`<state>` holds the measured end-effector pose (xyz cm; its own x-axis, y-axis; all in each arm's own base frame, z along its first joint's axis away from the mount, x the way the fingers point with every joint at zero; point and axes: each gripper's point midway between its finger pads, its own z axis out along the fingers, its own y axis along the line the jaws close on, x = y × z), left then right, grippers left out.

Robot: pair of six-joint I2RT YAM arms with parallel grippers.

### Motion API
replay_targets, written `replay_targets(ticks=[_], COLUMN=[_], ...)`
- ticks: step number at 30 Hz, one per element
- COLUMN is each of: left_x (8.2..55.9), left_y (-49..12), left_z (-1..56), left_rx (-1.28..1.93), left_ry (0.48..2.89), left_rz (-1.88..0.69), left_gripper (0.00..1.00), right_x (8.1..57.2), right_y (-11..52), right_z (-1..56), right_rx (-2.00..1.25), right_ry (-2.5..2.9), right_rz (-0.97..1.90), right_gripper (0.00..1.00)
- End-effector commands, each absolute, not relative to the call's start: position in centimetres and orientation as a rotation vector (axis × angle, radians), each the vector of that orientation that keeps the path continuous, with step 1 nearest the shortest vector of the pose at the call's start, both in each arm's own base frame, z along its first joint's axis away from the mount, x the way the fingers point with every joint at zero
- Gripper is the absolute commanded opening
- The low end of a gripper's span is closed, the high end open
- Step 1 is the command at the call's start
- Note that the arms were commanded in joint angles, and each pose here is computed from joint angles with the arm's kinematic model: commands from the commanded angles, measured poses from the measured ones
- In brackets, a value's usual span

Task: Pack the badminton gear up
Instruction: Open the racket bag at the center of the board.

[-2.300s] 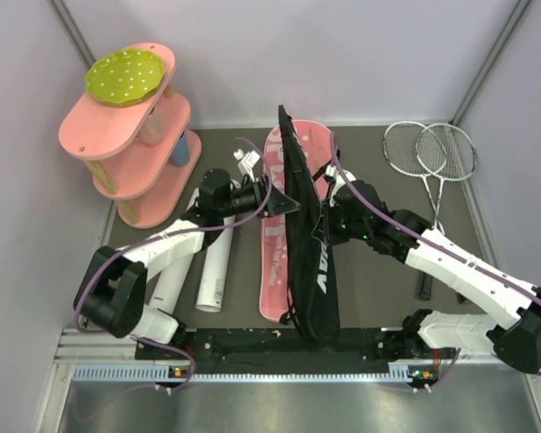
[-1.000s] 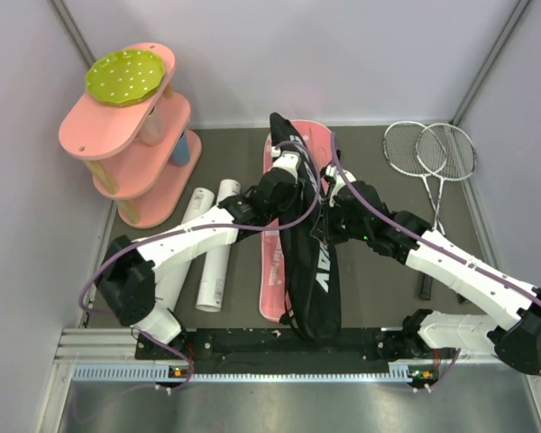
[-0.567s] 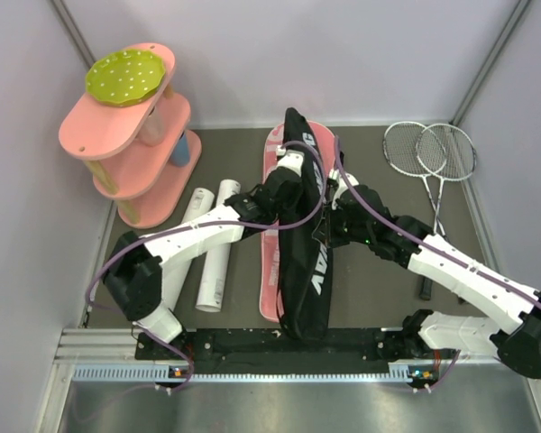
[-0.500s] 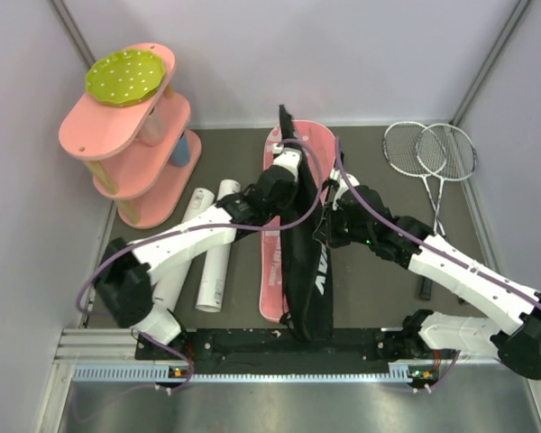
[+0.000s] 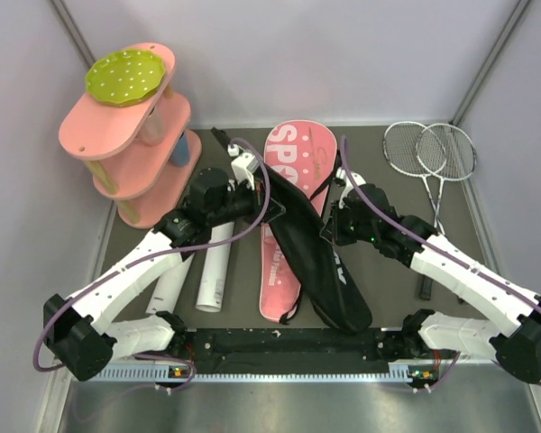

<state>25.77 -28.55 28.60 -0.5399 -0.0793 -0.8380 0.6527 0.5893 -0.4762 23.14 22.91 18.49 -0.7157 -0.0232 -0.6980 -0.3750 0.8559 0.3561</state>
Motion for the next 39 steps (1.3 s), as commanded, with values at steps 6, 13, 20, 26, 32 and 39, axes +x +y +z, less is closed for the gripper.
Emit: replay_targets(ticks=[6, 13, 20, 26, 32, 39], left_x=[24.7, 24.6, 28.3, 28.4, 26.3, 28.7], left_y=[-26.2, -25.1, -19.4, -22.9, -25.6, -26.2], left_z=[24.4, 20.3, 14.3, 16.7, 19.1, 20.4], left_rx=[0.351, 0.326, 0.145, 0.211, 0.265, 0.174], left_ry=[2.013, 2.133, 2.309, 2.293, 2.185, 2.071], left_rz=[-1.023, -0.934, -0.415, -0.616, -0.903, -0.931], left_gripper=[0.00, 0.00, 0.20, 0.49, 0.55, 0.95], right_x=[24.6, 26.0, 26.3, 26.0, 25.9, 25.7], right_y=[22.7, 22.9, 23.1, 23.4, 23.4, 23.4], right_z=[21.3, 22.3, 24.1, 24.1, 23.9, 24.3], right_rx=[-0.138, 0.011, 0.058, 0.052, 0.044, 0.026], right_ry=[2.201, 2.164, 2.125, 2.130, 2.132, 2.122], right_rz=[0.785, 0.927, 1.018, 1.046, 1.042, 1.052], right_gripper=[0.00, 0.00, 0.00, 0.00, 0.00, 0.00])
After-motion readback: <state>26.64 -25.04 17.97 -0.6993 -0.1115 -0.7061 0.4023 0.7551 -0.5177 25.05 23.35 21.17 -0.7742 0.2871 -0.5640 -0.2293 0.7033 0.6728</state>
